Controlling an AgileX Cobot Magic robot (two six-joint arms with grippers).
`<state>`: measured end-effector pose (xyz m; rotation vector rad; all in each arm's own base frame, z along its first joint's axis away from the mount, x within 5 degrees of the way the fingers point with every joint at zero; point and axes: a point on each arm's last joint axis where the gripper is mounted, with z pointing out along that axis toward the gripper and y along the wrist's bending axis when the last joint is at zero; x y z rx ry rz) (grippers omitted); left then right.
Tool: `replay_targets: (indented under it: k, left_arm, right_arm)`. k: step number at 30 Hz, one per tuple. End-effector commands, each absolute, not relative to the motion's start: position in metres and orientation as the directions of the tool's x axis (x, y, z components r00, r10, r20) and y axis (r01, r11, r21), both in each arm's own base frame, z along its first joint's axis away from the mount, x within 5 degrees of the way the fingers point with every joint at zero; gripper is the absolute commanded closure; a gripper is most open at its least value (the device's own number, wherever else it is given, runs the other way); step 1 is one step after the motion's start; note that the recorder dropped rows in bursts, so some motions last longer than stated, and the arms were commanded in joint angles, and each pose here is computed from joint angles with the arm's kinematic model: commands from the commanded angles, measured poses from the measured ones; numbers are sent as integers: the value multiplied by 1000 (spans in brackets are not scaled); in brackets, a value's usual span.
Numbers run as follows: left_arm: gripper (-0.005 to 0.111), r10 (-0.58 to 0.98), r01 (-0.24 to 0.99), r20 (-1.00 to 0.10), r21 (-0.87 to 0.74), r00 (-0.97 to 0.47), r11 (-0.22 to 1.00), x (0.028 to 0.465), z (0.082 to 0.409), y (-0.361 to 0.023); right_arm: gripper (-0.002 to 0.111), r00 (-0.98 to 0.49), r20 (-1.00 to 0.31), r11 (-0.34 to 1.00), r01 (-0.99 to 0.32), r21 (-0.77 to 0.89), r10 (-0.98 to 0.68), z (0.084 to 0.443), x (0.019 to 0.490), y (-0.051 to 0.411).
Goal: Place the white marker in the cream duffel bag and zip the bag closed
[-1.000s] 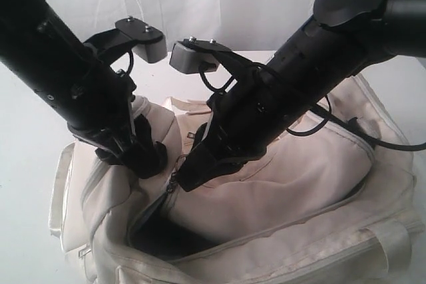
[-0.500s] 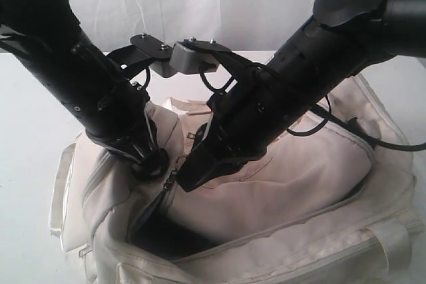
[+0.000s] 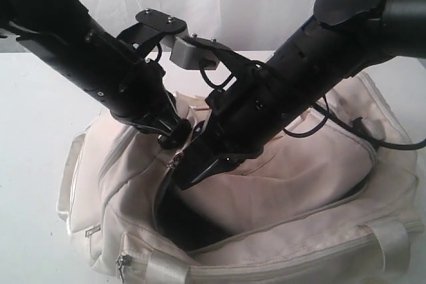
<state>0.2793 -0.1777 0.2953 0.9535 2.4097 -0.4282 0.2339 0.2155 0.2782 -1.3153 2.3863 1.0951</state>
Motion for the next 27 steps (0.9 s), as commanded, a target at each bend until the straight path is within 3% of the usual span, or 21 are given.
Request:
replay_targets:
  k: [1,14,27]
  left_arm:
    - [107,491,679,-643,-63,-588,731,290,300,-180]
    - [107,391,590,-695,-58,-603,805,308,304,-159]
    - [107,376,542,-681,-36,-628,840,319,303,-132]
  right_arm:
    - [108,-577,-480,253,-773,582,-661,286,224,217]
    - [108,-537,-460,208,-779,591,-707,283,206,232]
    - [108,-579,-338,282,-727,625,-742,258,192,219]
